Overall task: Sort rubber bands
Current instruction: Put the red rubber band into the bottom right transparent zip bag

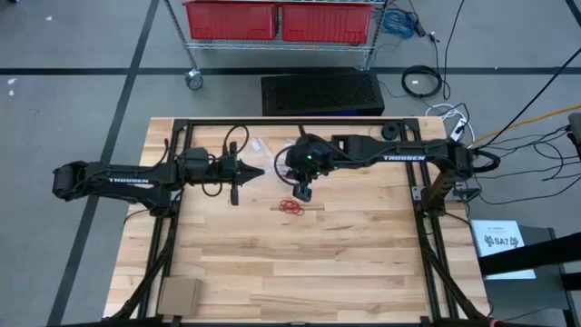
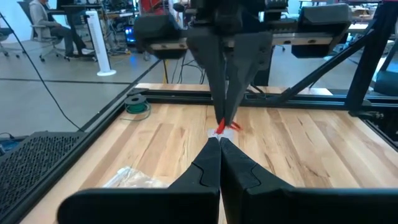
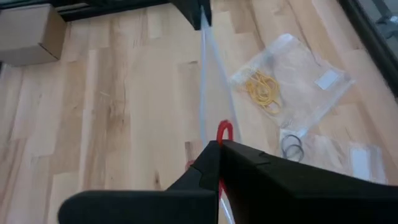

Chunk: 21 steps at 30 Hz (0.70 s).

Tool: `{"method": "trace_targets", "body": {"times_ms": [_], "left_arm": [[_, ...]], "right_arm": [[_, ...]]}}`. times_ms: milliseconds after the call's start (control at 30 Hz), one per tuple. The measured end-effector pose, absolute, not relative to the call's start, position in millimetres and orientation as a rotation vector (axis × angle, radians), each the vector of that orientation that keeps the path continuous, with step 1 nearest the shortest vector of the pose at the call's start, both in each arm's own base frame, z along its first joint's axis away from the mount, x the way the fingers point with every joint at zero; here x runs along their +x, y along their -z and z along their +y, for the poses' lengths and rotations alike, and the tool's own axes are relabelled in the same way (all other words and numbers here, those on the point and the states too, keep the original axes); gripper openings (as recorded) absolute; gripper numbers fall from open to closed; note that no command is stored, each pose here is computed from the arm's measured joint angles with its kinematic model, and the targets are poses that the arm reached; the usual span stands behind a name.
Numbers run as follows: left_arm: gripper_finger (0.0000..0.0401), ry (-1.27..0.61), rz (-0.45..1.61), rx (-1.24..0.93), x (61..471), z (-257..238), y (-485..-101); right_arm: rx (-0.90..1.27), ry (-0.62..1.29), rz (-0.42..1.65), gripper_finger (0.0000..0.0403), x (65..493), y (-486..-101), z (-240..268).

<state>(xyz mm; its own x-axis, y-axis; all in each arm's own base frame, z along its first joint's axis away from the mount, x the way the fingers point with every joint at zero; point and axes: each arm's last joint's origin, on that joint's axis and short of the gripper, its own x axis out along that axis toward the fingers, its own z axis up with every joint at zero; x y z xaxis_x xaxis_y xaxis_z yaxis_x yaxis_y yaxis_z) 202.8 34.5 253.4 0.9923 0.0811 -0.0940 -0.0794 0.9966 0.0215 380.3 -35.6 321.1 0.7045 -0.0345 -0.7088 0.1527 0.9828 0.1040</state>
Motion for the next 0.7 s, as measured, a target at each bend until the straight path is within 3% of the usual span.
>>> {"method": "trace_targets", "body": {"times_ms": [700], "left_arm": [[0.0, -0.05, 0.085, -0.004, 214.7, 35.4, -247.0]], "right_arm": [[0.194, 0.031, 0.767, 0.0002, 398.6, -301.8, -47.6]]}}
